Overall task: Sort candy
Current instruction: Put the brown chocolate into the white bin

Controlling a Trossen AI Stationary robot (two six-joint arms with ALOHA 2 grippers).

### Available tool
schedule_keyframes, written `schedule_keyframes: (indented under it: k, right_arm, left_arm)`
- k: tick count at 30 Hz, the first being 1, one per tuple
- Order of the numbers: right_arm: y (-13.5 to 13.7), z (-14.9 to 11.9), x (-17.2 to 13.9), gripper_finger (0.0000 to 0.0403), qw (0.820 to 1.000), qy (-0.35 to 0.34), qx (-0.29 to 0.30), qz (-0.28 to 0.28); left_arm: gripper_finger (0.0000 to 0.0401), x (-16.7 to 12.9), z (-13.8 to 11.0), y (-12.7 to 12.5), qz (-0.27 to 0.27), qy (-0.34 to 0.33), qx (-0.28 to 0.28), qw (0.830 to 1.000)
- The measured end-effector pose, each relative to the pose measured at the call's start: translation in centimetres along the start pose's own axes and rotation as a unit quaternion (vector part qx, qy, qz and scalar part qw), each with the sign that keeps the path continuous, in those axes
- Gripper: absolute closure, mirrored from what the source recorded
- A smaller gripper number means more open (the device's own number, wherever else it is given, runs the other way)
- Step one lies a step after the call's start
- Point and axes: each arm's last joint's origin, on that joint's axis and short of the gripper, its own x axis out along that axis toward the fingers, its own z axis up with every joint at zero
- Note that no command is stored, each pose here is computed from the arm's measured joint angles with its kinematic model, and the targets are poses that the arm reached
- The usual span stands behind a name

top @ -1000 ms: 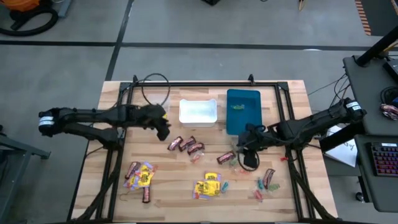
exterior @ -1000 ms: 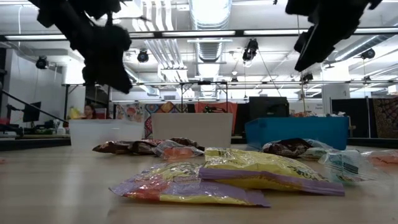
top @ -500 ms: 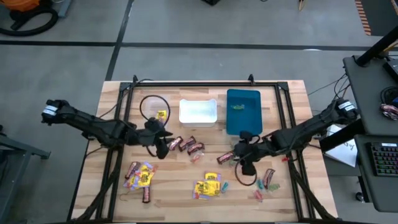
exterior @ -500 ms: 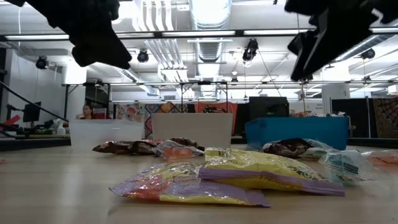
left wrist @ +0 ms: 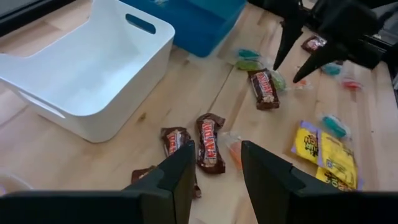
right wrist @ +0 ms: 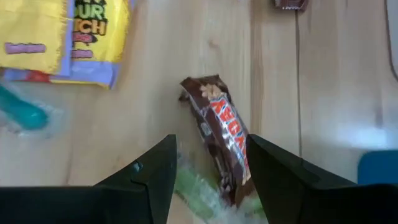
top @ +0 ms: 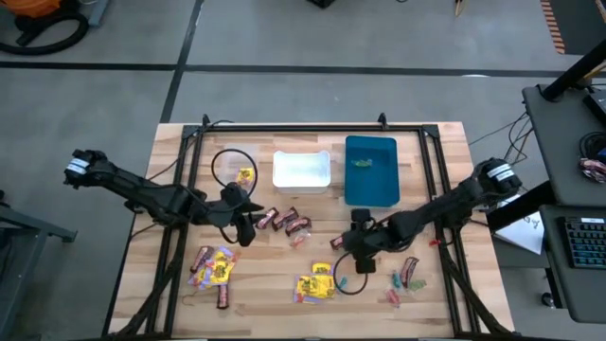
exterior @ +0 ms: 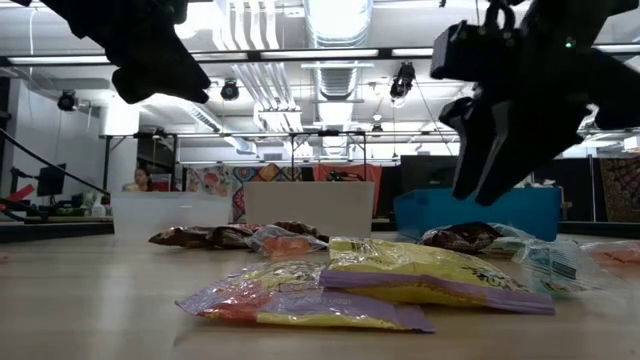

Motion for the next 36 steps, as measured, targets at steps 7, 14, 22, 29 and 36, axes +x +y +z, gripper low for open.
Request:
schedule_keyframes:
  k: [7,14,22,29,36]
  right_arm:
    - [-0.1,0.6,1.9,0.0239,0.998,0.05,-0.009,-0.033]
    - [-0.2,0.6,3.1,0.0299,0.996,0.075,-0.016,-0.035]
    - [-0.2,0.8,2.5,0.0387,0.997,0.068,-0.016,-0.019]
    - [-0.2,1.8,1.7,0.0394,0.999,0.051,-0.019,-0.003]
    - [-1.0,5.3,-1.3,0.0394,0.999,-0.025,-0.045,-0.011]
  left_arm:
    - [0.0287,0.0,0.0,0.0,0.004,-0.003,0.001,1.0]
    - [0.0287,0.0,0.0,0.0,0.004,-0.003,0.001,1.0]
    - [0.0287,0.0,0.0,0.0,0.005,-0.002,0.003,1.0]
    - [0.0287,0.0,0.0,0.0,0.004,-0.002,0.003,1.0]
    - [0.0287,0.0,0.0,0.0,0.003,-0.004,0.002,1.0]
